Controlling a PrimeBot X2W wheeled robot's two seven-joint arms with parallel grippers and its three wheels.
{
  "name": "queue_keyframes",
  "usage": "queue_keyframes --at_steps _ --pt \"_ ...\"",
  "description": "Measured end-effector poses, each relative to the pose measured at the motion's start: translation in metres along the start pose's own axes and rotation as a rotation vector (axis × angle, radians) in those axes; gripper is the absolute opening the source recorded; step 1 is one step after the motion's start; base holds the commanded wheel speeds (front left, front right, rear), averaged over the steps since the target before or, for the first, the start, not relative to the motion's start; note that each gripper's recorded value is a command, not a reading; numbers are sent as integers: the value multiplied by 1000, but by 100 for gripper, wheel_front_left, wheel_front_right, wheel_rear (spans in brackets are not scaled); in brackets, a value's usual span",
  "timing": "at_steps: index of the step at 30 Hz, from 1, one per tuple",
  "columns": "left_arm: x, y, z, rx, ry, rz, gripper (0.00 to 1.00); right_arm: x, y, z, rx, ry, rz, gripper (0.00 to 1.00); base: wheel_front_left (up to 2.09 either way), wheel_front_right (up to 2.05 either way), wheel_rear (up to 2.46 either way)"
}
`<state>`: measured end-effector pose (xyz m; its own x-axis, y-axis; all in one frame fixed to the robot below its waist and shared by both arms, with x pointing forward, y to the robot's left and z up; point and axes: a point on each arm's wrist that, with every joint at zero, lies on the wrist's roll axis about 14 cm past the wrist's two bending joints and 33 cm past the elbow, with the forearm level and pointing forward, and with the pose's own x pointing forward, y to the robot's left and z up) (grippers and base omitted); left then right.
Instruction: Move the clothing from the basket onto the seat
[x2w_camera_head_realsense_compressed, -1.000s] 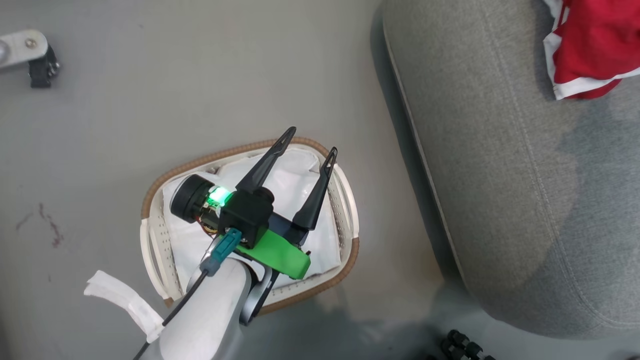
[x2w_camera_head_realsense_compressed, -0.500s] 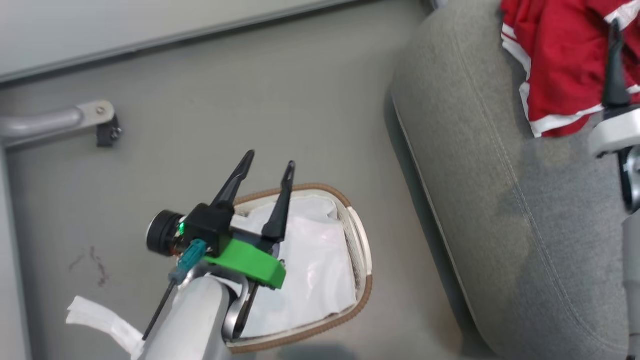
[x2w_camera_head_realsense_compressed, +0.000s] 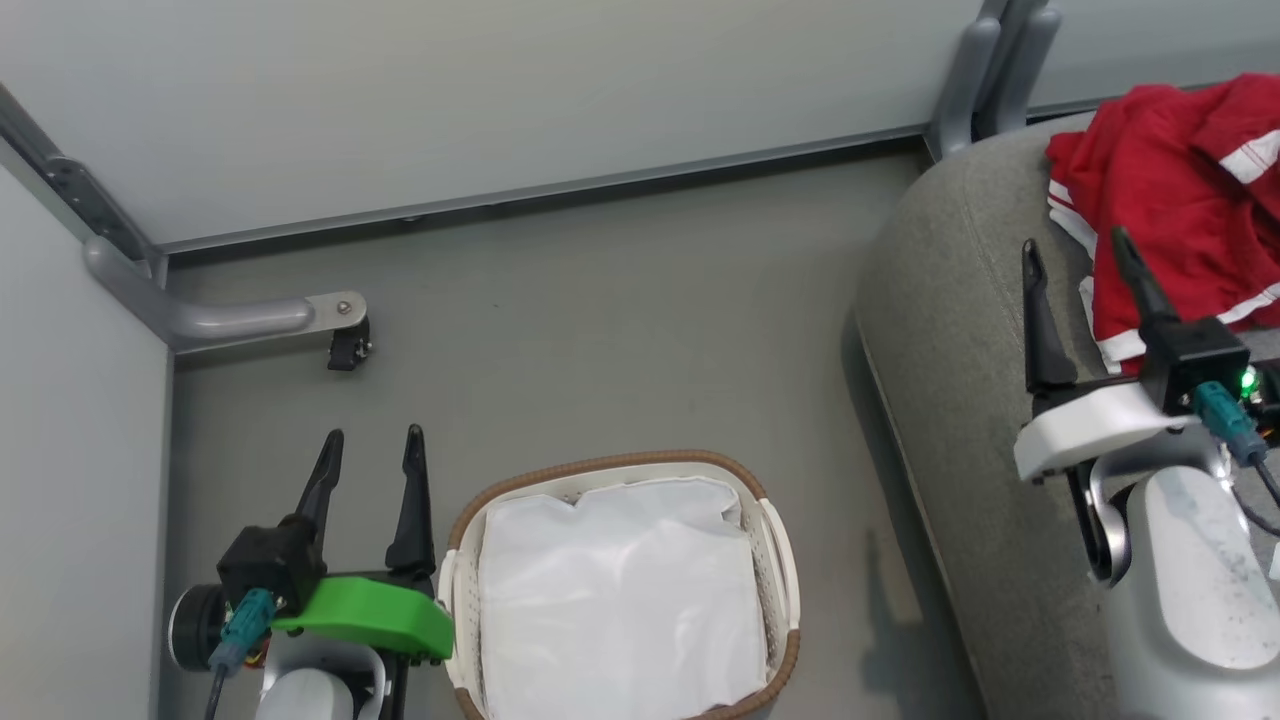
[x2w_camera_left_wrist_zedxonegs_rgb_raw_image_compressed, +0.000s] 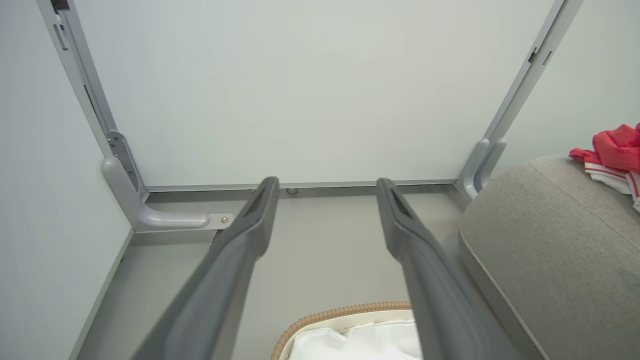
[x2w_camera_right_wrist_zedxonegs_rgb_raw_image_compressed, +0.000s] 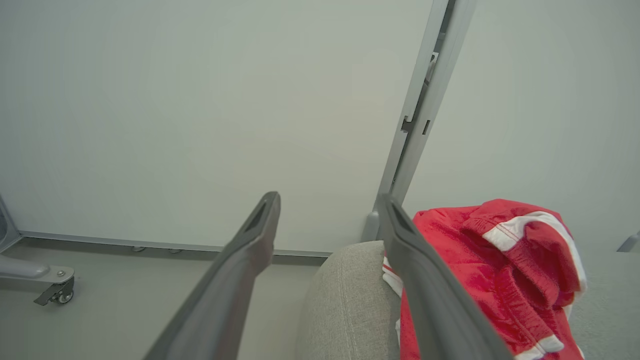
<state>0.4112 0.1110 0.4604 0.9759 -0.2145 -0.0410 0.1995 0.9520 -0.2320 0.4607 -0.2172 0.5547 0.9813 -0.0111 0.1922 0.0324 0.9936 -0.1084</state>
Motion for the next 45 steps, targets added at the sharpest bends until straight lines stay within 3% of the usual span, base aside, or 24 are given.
queue_keyframes --at_steps 6,15,45 --pt "-28 26 3 0 -5 92 100 -23 28 -13 113 42 52 100 0 0 0" --pt "-56 35 -3 -26 7 139 100 -62 47 -43 241 150 76 100 0 0 0" --pt "-70 31 -3 -51 2 143 100 -79 68 -54 279 202 127 100 0 0 0"
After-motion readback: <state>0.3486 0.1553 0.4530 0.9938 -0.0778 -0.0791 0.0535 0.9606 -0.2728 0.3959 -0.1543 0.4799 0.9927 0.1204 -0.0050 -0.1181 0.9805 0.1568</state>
